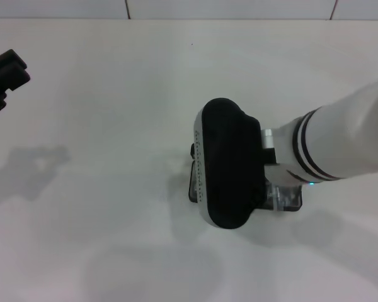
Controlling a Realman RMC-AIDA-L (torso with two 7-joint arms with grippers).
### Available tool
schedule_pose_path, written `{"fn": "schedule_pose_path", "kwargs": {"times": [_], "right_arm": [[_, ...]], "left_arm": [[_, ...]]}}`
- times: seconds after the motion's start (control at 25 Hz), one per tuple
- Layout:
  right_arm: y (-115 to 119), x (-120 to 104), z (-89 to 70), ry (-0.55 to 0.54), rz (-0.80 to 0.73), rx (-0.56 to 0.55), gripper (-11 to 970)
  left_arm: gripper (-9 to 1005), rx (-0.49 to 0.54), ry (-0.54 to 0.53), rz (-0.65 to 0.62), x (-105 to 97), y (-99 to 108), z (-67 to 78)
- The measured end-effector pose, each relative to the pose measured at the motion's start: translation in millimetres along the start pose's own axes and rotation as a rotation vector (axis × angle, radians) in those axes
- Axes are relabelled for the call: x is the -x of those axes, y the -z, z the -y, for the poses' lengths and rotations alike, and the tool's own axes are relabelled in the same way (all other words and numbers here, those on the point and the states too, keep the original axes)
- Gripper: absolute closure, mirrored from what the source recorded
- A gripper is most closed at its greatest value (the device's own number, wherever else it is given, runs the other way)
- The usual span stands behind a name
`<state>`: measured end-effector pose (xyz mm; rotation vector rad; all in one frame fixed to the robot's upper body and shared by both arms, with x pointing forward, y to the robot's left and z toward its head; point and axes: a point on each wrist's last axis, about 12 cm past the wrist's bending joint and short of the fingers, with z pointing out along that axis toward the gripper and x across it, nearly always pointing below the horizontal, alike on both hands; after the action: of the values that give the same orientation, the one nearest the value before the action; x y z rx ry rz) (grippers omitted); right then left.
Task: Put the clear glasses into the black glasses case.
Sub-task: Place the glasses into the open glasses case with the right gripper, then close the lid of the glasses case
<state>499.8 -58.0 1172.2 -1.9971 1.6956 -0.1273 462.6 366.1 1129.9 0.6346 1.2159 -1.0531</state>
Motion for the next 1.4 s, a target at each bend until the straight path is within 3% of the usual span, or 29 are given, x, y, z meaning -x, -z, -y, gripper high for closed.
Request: {"fn": "schedule_pose_path", "kwargs": {"times": [0.28,0.56,0.76,0.96,1.16,1.32,1.4], "right_arm": [[30.1,1.1,-4.0,-0.035,0.158,-0.013,802],[77.2,-27.6,13.8,-0.169,0.414,-0.014,801],[113.5,-94.7,33.4,-0.393,0.529,-0.112,803],[133.6,-171.6,38.8,-0.611,0.575,-0.239,805],[142.5,-251.9,23.7,-0.883,0.693,-0.353,808],[138.0,-287.3,6.4,-0.979,0.781,-0.412,809],[134.9,-301.0,-2.1,-1.023,0.814,-0.438,806]], "left_arm": [[842,-0.014,-0.004,0.005,2.8,-5.1,-3.3],[842,-0.07,0.029,-0.01,8.3,-21.9,-12.3],[842,-0.14,0.055,-0.062,1.2,-59.4,-22.0],[841,-0.181,0.092,-0.187,-18.4,-108.1,-30.8],[838,-0.225,0.091,-0.378,-51.6,-169.8,-29.4],[828,-0.247,0.098,-0.49,-71.6,-197.1,-26.9],[823,-0.247,0.098,-0.49,-71.6,-197.1,-26.9]]}}
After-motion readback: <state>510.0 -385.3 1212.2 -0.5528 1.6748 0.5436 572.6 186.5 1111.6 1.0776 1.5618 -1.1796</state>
